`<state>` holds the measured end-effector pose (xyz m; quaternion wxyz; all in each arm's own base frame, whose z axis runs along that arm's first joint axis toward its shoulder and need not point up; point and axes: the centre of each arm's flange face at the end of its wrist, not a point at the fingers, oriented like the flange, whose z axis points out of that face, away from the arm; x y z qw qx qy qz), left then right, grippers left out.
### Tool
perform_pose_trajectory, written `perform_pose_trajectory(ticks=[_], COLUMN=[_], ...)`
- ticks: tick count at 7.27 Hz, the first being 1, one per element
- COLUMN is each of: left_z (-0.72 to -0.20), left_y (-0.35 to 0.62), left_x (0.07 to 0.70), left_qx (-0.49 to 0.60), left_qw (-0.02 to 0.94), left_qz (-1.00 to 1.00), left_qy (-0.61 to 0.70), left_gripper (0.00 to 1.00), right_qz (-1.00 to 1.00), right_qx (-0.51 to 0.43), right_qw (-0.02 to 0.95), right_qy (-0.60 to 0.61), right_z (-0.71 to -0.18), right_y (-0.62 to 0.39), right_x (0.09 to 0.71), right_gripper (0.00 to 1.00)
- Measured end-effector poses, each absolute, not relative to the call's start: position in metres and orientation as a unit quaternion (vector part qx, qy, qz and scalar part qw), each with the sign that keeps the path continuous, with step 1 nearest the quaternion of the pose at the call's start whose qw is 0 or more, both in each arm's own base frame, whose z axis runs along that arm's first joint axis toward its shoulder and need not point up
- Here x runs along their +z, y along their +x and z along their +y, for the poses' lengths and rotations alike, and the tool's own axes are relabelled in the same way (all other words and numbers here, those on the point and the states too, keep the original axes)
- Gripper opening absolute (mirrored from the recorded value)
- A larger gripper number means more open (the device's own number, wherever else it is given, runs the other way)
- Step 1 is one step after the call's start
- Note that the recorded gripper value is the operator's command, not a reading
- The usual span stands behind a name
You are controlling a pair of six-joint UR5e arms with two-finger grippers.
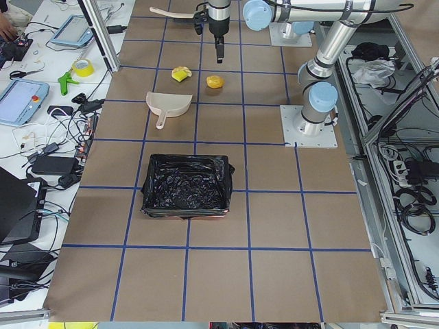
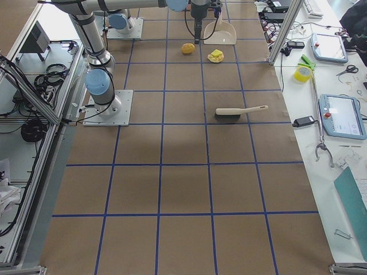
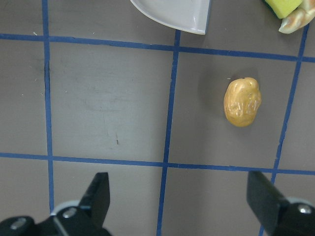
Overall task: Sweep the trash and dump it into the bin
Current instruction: 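Lift the beige dustpan with the left gripper while the right grasps the brush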
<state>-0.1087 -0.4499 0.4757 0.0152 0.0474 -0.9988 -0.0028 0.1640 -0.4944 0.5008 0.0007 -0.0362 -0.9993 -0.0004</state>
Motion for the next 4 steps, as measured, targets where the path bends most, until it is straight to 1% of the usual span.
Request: perform_pose_trajectory(ticks=[2, 4], left_z=[-0.45, -0.451], left_y=[-0.109, -0.108], left_x=[0.474, 0.475], left_qx=[-0.003, 0.0], left_qw=[0.016, 0.015], left_qz=[-0.999, -0.999], left_qy=[0.047, 0.045], left_gripper=[1.0, 1.0], right_qz=[-0.999, -0.998], right_qx=[-0.001, 0.0], right_qw=[0.002, 0.004], right_qy=[-0.038, -0.062], right_z=[-0.496, -0.512], right_y=[0.162, 0.119], right_x=[0.5, 0.501], right_gripper=[1.0, 1.0])
